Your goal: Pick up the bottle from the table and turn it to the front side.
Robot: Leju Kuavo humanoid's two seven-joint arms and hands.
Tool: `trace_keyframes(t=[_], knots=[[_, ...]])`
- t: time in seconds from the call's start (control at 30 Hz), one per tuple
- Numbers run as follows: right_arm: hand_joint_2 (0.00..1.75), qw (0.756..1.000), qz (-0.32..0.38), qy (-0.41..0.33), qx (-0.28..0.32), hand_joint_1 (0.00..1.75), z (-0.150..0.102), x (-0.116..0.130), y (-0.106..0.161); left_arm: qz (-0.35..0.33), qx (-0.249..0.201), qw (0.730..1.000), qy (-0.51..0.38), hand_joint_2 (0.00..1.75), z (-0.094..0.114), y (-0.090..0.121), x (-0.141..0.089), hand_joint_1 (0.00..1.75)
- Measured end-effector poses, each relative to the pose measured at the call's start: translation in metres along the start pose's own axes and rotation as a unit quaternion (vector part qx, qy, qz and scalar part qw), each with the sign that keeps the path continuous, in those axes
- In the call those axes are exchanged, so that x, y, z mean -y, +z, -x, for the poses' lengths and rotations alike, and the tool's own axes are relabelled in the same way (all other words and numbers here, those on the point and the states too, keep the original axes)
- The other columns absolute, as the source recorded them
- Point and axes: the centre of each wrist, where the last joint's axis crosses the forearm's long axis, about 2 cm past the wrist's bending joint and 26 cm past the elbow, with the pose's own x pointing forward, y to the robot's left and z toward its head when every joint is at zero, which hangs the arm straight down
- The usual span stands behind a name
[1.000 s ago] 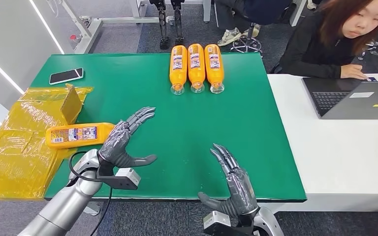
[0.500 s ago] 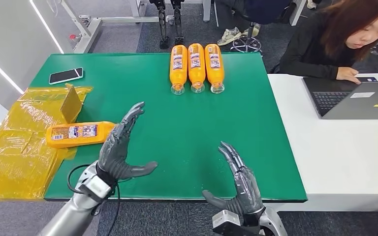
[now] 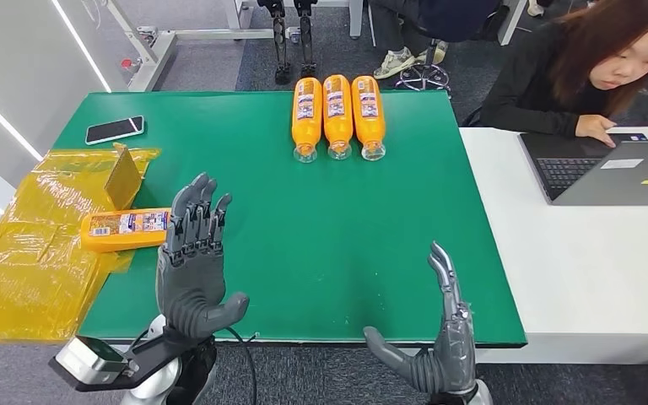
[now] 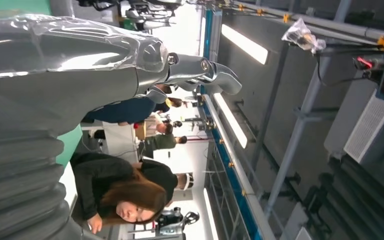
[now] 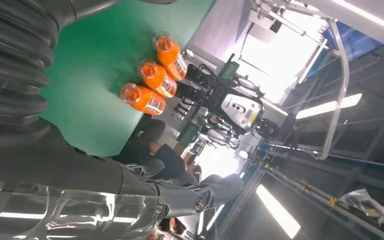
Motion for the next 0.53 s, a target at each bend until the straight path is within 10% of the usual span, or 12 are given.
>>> trace_keyframes(t=[0.53], knots=[[1.75,0.999,0.032,-0.009,0.016,0.0,-0.015,-0.007,-0.016,-0.015,0.006,1.0,0.018,1.75,-0.001,-0.005,0.011,0.0]])
